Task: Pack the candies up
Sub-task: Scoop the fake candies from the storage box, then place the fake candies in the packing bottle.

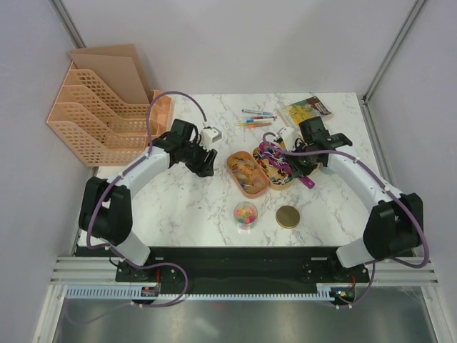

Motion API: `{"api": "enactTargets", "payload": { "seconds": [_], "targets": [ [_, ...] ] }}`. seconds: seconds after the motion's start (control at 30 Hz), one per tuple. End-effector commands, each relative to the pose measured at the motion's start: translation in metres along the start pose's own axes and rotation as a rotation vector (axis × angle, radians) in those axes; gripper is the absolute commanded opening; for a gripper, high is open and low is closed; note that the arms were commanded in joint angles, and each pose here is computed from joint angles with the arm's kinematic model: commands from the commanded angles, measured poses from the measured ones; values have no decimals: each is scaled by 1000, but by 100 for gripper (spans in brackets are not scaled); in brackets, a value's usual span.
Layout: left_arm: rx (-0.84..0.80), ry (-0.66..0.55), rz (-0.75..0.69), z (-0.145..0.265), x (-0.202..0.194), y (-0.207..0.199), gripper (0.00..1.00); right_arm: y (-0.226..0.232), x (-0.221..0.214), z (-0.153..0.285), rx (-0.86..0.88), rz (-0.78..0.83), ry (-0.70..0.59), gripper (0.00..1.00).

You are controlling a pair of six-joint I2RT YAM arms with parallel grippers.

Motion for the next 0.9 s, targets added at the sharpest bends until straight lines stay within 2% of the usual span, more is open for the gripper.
{"api": "enactTargets", "payload": {
  "seconds": [0.0,0.2,0.3,0.57,0.87],
  "targets": [
    [28,-49,-50,10,14,7,59,4,8,28,-9,207,-43,0],
    [66,-67,-38,17,10,10,59,37,-13,46,27,503,112,0],
    [120,-73,-4,20,7,17,57,54,-15,52,35,585,152,0],
    [288,-55,-3,35,-6,43,57,79,-27,63,27,741,286,0],
    [306,-82,29,48,-16,43,57,100,-23,71,-4,845,383,0]
  ]
}}
Point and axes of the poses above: each gripper's point midway between its finger pads, its own z axis back along the fingers, its own y axis along the line the jaws close on, x = y × z, the point moved 3 cm from there along z, back along the fingers, and after that the axes turned 4 degrees about z, right-handed, at the moved point
